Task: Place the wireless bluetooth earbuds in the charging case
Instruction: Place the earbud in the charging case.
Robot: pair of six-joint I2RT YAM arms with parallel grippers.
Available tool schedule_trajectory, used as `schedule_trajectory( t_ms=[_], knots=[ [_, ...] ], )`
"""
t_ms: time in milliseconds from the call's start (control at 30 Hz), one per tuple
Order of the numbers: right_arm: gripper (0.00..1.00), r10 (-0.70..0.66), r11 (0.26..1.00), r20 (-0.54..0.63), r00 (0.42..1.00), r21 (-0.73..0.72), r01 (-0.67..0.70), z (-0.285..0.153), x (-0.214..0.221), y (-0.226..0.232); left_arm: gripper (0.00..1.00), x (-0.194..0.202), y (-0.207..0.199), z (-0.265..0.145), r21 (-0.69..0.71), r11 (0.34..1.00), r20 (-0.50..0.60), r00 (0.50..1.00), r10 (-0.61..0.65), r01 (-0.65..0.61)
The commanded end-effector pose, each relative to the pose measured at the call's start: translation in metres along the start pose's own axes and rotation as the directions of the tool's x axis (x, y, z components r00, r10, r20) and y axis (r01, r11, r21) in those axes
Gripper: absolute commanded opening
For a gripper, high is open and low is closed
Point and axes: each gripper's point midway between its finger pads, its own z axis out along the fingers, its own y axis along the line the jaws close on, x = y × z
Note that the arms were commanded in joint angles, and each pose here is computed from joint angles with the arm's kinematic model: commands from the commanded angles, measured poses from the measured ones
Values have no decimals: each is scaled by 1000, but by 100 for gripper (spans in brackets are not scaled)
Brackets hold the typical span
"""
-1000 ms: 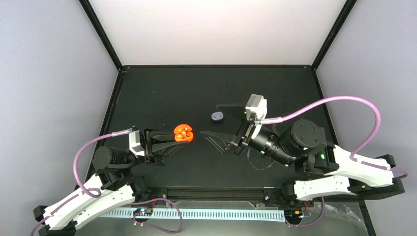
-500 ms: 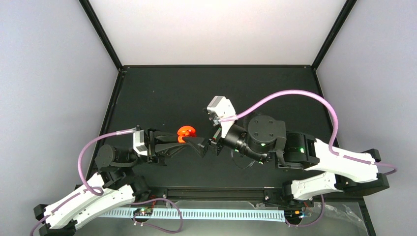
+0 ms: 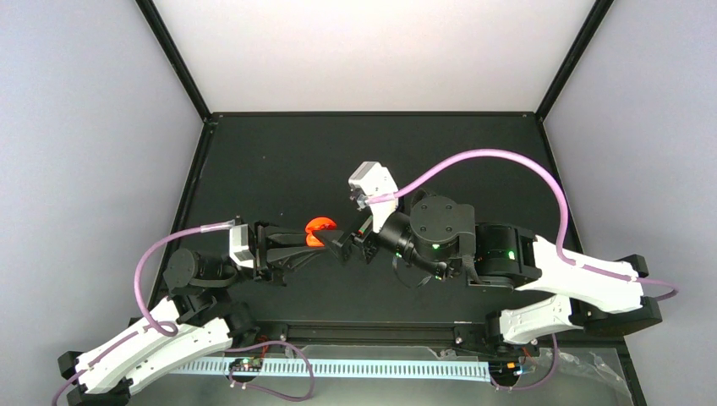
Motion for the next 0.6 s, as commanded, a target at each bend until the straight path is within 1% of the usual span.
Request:
schedule_trajectory(
  t_ms=[0,333,567],
  knots=[
    [100,23,999,11,1000,48,-23,-4,-7,-12,2,-15,-8,-1,26,1000,36,999,14,-15],
    [100,37,997,10,999,74,-37,-6,-7,-17,2,-17,-7,-3,18,1000,42,999,22,-23],
    [100,49,997,20,999,56,-50,-10,-10,-16,2,-18,-8,-4,17,1000,44,999,22,-23]
  ],
)
